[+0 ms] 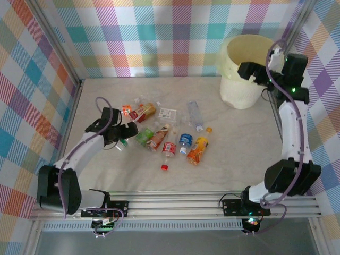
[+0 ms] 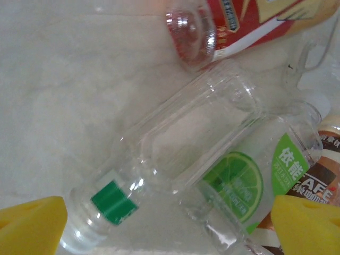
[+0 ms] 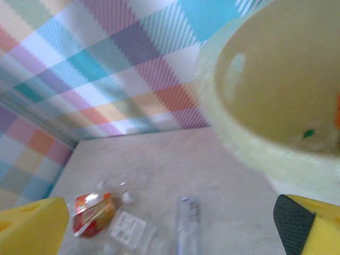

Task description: Put the plastic bottles in the bin

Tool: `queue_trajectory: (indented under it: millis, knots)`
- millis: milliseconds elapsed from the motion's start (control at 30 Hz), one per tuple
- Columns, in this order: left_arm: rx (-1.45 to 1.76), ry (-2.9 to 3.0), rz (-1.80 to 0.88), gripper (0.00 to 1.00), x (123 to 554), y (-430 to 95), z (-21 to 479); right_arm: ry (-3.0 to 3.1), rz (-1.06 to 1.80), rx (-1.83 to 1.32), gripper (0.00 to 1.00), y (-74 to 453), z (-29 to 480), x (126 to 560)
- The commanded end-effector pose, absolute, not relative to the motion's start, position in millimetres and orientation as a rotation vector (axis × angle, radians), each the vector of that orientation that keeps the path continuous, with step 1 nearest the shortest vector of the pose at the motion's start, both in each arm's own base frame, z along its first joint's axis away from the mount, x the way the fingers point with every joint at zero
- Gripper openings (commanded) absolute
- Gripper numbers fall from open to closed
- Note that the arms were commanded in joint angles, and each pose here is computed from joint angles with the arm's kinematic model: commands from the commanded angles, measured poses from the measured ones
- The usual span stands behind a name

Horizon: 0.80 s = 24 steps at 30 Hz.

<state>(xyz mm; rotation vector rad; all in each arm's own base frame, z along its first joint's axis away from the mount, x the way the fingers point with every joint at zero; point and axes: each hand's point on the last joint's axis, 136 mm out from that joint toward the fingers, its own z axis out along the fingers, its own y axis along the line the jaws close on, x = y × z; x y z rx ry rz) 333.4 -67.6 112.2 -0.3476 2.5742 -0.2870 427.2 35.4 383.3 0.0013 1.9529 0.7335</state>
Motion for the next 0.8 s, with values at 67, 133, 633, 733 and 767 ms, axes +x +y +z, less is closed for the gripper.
queue_trajectory:
  millis: [67,133,633,733,767]
  knots:
    - [-0.124,2.577,-0.227,0.95,360.1,-69.8,122.7,1.875,0.939,-0.104,1.0,83.7,388.1,384.0]
    - [-0.1,2.582,-0.261,0.94,368.1,-76.6,121.3,1.89,0.966,-0.127,1.0,95.9,382.4,371.1]
    - [0.137,2.758,-0.283,0.81,395.9,-105.8,76.7,1.989,0.972,-0.062,1.0,111.3,331.7,342.3]
    - [0.146,2.764,-0.344,0.83,395.2,-113.3,70.3,1.983,0.966,-0.056,1.0,110.3,334.0,344.0]
    - [0.15,2.767,-0.346,0.84,395.7,-114.4,68.5,1.981,0.966,-0.057,1.0,110.6,334.7,344.1]
